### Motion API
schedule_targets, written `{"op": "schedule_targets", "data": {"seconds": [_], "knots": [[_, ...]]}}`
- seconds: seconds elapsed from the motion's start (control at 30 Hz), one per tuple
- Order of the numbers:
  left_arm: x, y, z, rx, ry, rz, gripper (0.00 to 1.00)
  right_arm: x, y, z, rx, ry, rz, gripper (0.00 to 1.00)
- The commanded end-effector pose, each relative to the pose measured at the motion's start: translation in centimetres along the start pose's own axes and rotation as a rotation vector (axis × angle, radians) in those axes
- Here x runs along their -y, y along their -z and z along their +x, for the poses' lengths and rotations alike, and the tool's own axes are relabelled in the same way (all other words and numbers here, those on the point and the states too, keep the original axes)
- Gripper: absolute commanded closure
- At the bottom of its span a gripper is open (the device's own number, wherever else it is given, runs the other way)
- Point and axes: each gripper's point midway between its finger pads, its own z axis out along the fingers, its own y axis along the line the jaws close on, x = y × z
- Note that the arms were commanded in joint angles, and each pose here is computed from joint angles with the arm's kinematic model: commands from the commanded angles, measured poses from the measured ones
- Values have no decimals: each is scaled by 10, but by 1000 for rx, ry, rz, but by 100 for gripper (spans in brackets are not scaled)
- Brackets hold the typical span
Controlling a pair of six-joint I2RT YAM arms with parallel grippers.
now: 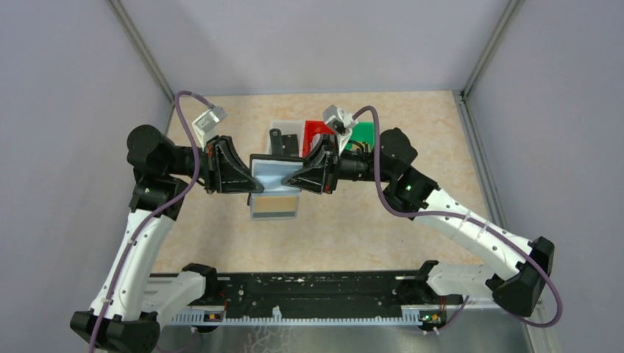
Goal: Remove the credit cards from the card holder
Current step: Remove the credit card from the card holder.
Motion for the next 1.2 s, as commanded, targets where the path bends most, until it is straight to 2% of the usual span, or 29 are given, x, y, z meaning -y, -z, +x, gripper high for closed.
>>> {"op": "schedule_targets", "data": {"seconds": [0.0,0.03,0.17,0.2,0.27,0.47,0.53,0.83,0.87,0.93,1.03,1.1,1.17], "knots": [[-2,-2,-6,35,-76,-25,98,-9,-2,-24,63,-40,-19,94],[-5,-2,-7,46,-91,-41,91,-9,-3,-26,69,-60,-14,100],[-21,-1,-3,71,-107,-117,59,-12,-8,-32,78,-147,-29,100],[-23,-1,-1,71,-108,-119,55,-13,-9,-32,76,-168,-41,100],[-23,0,1,69,-111,-116,53,-14,-12,-31,65,-200,-54,100],[-23,0,5,50,-131,-101,57,-10,-15,-27,46,-232,-37,100],[-24,0,8,47,-148,-109,62,-9,-17,-27,42,-242,-35,100],[-26,1,11,34,-169,-109,100,-10,-19,-30,39,-258,-46,100],[-25,1,10,35,-165,-107,100,-10,-19,-29,40,-253,-50,97],[-20,0,6,36,-157,-91,100,-12,-17,-28,45,-229,-56,62],[-11,-1,1,38,-121,-62,100,-9,-6,-31,65,-134,-23,34],[-7,-1,-4,44,-107,-49,100,-5,6,-39,105,-78,10,21],[-4,-2,-7,51,-84,-41,100,-10,15,-46,141,-24,7,17]]}}
